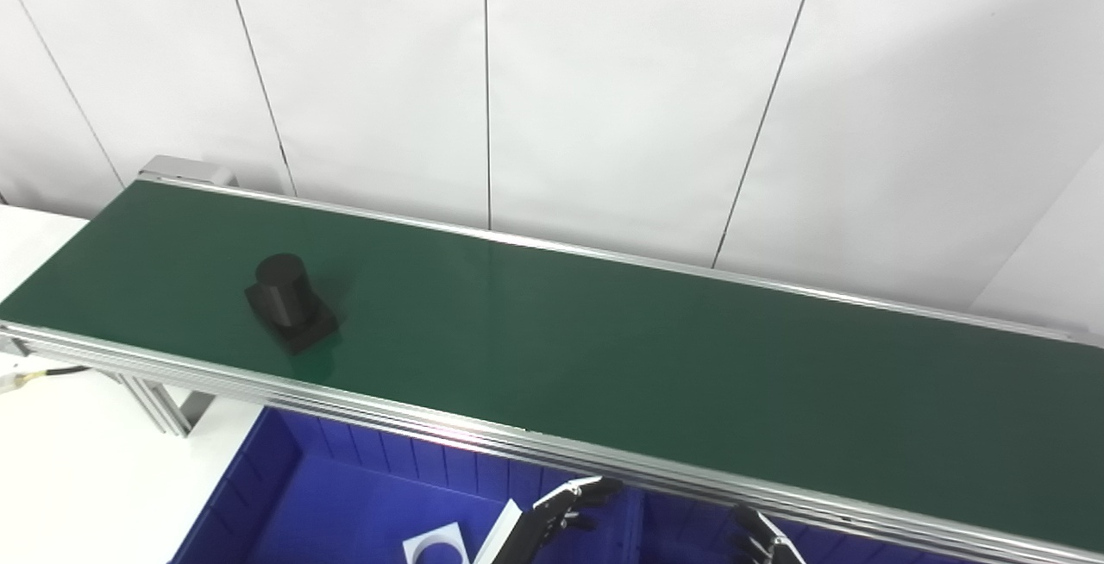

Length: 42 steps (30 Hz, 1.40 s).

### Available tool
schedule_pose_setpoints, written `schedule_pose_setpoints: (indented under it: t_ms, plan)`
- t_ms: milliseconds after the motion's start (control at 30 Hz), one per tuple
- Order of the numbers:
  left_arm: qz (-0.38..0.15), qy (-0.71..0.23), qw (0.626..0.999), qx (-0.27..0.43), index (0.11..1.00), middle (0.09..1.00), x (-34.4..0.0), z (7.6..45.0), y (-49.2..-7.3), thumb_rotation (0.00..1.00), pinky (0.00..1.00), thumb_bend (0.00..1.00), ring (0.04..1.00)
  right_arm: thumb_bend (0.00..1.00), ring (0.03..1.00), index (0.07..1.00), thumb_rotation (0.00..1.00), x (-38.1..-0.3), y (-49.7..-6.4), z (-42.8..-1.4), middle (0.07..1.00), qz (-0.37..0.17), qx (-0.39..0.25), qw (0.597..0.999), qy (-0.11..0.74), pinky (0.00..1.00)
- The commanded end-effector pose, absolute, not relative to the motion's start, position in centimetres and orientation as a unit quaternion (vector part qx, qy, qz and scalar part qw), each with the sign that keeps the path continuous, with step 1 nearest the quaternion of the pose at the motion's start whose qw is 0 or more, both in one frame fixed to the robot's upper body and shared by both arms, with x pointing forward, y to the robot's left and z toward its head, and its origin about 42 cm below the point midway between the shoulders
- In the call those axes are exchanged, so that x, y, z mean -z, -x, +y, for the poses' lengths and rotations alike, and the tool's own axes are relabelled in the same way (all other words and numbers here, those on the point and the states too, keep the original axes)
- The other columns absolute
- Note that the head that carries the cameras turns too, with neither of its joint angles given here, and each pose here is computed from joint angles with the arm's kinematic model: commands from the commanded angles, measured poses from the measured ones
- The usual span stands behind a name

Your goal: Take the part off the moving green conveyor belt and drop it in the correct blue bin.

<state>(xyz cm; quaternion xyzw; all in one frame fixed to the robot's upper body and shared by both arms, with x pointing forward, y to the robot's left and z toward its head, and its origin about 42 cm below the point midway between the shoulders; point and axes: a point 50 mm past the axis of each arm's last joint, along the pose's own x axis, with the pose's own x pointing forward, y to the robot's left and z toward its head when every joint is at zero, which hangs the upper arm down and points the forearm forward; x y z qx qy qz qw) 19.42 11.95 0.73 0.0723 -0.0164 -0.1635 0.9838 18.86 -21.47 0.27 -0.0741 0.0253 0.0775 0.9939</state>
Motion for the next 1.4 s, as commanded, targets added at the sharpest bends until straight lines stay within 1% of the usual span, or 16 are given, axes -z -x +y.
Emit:
schedule_pose_setpoints:
  t_ms: [0, 367, 667, 800, 900, 967, 1033, 1100, 1233, 1300, 1367]
  plan:
    - [-0.056, -0.062, 0.984, 0.16, 0.785, 0.841, -2.0, 11.6, -20.3, 0.63, 0.74, 1.0, 0.825, 0.82, 0.835, 0.839, 0.87, -1.5, -19.5, -21.3, 0.876, -0.018, -0.08, 0.994, 0.068, 0.78]
    - [-0.056, -0.065, 0.984, 0.158, 0.788, 0.839, -1.9, 11.4, -20.5, 0.65, 0.75, 1.0, 0.828, 0.82, 0.829, 0.838, 0.87, -1.5, -19.6, -21.6, 0.875, -0.019, -0.077, 0.994, 0.07, 0.77]
    - [-0.062, -0.061, 0.983, 0.161, 0.786, 0.841, -2.1, 10.4, -21.2, 0.63, 0.74, 1.0, 0.828, 0.84, 0.811, 0.829, 0.86, -2.1, -19.6, -22.8, 0.865, -0.027, -0.065, 0.995, 0.076, 0.75]
    - [-0.066, -0.059, 0.983, 0.16, 0.783, 0.838, -2.3, 9.9, -21.4, 0.62, 0.73, 1.0, 0.824, 0.82, 0.802, 0.835, 0.87, -3.0, -19.7, -23.5, 0.876, -0.046, -0.063, 0.992, 0.1, 0.73]
    - [-0.066, -0.057, 0.984, 0.158, 0.782, 0.837, -2.2, 9.7, -21.6, 0.62, 0.74, 1.0, 0.826, 0.85, 0.808, 0.834, 0.86, -4.2, -20.2, -24.6, 0.881, -0.068, -0.058, 0.988, 0.123, 0.72]
    - [-0.066, -0.054, 0.984, 0.157, 0.784, 0.839, -2.3, 9.5, -21.6, 0.62, 0.74, 1.0, 0.831, 0.87, 0.804, 0.827, 0.89, -5.2, -20.4, -25.5, 0.873, -0.089, -0.052, 0.984, 0.146, 0.71]
    - [-0.068, -0.055, 0.984, 0.157, 0.785, 0.841, -2.4, 9.4, -21.7, 0.62, 0.74, 1.0, 0.832, 0.88, 0.803, 0.821, 0.89, -6.3, -20.5, -26.4, 0.866, -0.107, -0.046, 0.981, 0.157, 0.7]
    - [-0.069, -0.059, 0.984, 0.156, 0.785, 0.84, -2.3, 9.3, -21.8, 0.62, 0.74, 1.0, 0.829, 0.86, 0.809, 0.822, 0.88, -7.3, -20.5, -26.8, 0.868, -0.122, -0.039, 0.979, 0.155, 0.71]
    - [-0.067, -0.06, 0.983, 0.158, 0.788, 0.841, -2.2, 9.3, -21.9, 0.61, 0.74, 1.0, 0.829, 0.89, 0.796, 0.819, 0.85, -9.2, -20.7, -27.5, 0.874, -0.153, -0.017, 0.978, 0.137, 0.7]
    - [-0.065, -0.059, 0.984, 0.158, 0.789, 0.841, -2.1, 9.3, -21.9, 0.6, 0.75, 1.0, 0.832, 0.95, 0.782, 0.825, 0.88, -10.1, -20.9, -27.8, 0.879, -0.168, -0.003, 0.977, 0.132, 0.69]
    - [-0.065, -0.058, 0.984, 0.158, 0.788, 0.842, -2.1, 9.4, -22.0, 0.6, 0.75, 1.0, 0.834, 0.97, 0.775, 0.831, 0.89, -10.9, -21.1, -28.0, 0.878, -0.183, 0.004, 0.975, 0.127, 0.69]
